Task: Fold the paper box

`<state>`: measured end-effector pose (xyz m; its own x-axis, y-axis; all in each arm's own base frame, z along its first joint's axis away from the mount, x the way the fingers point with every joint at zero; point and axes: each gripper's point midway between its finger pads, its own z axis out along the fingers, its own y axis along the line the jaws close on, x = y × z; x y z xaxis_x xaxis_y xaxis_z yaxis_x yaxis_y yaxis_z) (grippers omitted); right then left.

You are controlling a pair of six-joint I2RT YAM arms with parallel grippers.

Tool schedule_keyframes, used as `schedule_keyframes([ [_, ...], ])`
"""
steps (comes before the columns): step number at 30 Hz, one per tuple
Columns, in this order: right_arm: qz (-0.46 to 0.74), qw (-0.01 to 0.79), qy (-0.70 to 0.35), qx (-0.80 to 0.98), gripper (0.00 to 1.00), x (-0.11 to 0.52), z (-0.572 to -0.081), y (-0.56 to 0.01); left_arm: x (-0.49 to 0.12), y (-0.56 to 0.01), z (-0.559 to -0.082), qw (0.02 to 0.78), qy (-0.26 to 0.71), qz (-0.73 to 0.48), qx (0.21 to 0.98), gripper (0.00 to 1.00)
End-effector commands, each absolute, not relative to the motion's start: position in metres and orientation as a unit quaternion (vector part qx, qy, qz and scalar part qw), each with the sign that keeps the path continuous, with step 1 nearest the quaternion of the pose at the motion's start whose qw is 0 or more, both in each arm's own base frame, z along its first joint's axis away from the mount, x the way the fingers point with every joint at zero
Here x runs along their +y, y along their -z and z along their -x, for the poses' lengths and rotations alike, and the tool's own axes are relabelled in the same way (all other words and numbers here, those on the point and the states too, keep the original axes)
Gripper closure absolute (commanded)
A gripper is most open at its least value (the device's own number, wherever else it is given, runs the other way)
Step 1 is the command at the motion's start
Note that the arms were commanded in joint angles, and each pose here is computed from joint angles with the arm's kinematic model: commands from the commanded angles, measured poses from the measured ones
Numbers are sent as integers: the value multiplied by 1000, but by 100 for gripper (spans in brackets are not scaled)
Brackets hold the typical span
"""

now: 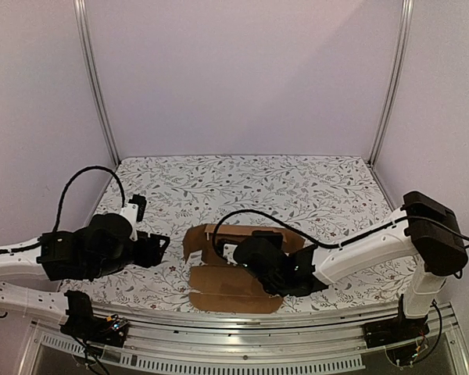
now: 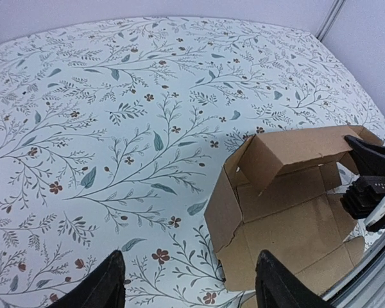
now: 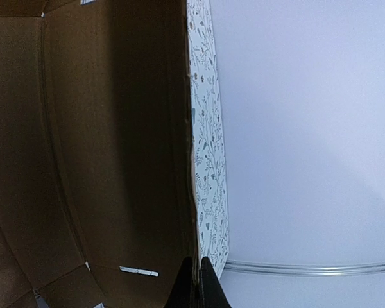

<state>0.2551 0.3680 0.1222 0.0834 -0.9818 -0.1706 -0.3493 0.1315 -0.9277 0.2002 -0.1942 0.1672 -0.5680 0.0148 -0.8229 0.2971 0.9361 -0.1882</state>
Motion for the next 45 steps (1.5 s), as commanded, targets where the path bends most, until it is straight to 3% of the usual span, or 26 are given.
schedule_keyframes([
  [1,514,536,350,571,100,378,-261,-157,-182,-160,-199,466,134,-83,870,32],
  [10,517,544,400,526,100,394,-276,-136,-184,-148,-204,471,117,-88,870,32],
  [32,554,504,389,536,100,388,-289,-90,-178,-123,-245,453,60,-85,885,29],
  [45,561,497,368,551,100,378,-291,-86,-195,-93,-272,410,111,-107,899,30],
])
